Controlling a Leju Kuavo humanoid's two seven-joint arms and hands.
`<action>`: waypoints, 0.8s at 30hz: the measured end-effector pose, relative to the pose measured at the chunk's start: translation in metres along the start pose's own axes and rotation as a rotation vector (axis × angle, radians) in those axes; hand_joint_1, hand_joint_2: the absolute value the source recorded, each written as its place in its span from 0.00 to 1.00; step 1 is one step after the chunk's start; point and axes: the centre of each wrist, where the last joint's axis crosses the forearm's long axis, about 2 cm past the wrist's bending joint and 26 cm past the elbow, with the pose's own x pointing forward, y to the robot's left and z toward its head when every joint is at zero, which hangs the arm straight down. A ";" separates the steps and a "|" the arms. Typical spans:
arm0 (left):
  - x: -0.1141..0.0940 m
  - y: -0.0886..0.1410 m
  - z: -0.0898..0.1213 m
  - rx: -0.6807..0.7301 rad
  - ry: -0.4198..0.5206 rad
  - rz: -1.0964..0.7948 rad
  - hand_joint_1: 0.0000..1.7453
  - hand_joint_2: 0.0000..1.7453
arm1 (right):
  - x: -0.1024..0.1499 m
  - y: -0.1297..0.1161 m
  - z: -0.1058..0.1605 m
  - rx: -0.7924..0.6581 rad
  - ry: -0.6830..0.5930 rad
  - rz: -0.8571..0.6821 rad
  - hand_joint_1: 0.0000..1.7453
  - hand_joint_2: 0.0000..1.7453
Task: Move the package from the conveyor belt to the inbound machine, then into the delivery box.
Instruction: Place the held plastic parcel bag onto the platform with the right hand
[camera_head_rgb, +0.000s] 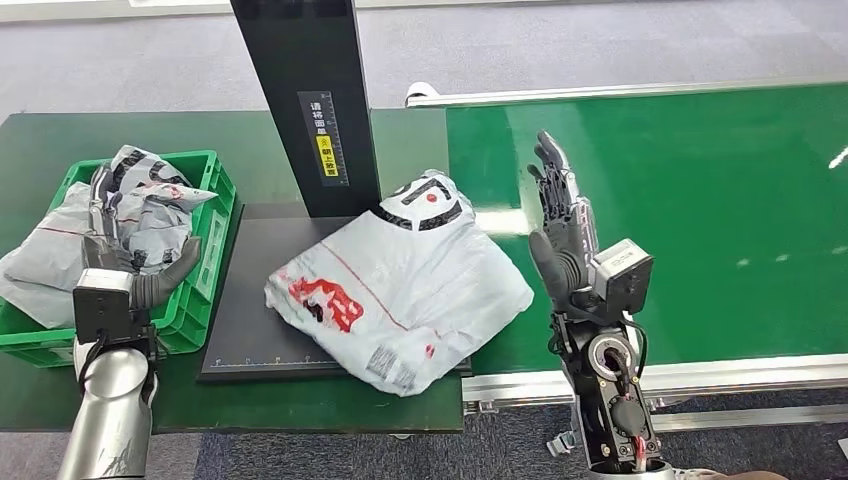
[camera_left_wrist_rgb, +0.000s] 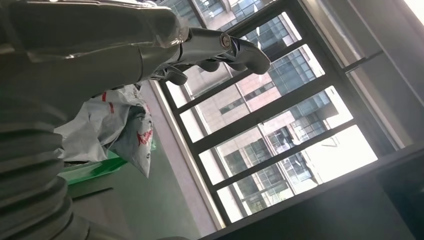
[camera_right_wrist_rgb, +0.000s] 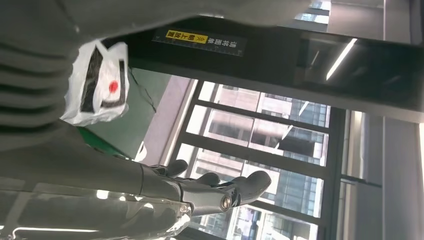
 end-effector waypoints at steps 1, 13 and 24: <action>0.002 -0.001 -0.001 -0.004 -0.006 0.001 0.00 1.00 | 0.002 -0.003 0.002 -0.007 -0.006 0.005 0.00 0.00; 0.025 -0.031 0.006 -0.213 -0.074 0.007 0.00 1.00 | 0.007 -0.023 0.048 -0.171 0.042 0.228 0.00 1.00; 0.046 -0.086 0.015 -0.489 -0.124 0.070 0.00 1.00 | 0.004 -0.030 0.109 -0.253 0.156 0.245 0.00 1.00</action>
